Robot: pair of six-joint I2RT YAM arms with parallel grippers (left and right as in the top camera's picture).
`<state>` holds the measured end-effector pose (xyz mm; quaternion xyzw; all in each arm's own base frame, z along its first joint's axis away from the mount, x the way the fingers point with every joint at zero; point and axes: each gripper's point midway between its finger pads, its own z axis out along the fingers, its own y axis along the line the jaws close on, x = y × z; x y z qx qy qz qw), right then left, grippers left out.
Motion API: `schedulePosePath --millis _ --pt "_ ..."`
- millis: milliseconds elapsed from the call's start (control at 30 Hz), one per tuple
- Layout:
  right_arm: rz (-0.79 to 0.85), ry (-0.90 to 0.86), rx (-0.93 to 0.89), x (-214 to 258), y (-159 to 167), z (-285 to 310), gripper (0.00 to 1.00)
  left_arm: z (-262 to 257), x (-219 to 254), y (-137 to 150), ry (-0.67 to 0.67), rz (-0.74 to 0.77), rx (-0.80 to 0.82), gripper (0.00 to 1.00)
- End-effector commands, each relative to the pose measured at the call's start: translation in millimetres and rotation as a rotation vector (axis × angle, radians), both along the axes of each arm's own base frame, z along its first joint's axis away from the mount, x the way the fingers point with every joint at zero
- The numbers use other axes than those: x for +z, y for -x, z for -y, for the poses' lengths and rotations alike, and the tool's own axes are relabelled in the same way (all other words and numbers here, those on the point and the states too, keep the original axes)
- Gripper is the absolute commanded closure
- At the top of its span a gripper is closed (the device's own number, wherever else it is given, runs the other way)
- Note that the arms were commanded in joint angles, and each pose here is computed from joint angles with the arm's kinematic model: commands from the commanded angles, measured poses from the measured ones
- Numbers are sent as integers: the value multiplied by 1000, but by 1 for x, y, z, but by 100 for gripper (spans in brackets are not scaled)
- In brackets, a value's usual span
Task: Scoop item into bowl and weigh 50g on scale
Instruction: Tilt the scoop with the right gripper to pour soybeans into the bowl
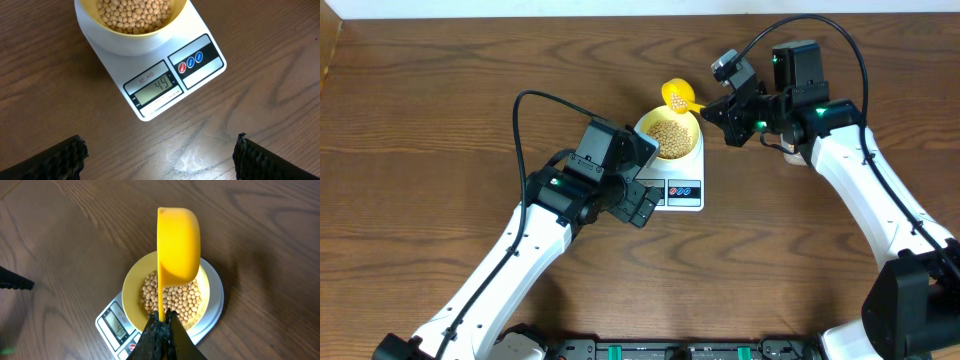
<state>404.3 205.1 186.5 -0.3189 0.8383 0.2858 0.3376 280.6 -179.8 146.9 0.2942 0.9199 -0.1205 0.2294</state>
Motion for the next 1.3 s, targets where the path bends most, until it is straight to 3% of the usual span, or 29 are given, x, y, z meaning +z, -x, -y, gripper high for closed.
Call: schedulePosePath --millis 0,433,1267 --pt "-23 -12 -8 -2 1 -4 99 -3 -6 2 -13 -11 10 4" --pt "-132 -104 -134 4 -5 -5 99 -3 -6 2 -13 -11 10 4" --pt "-113 -114 -136 8 -9 -6 99 -3 -6 2 -13 -11 10 4"
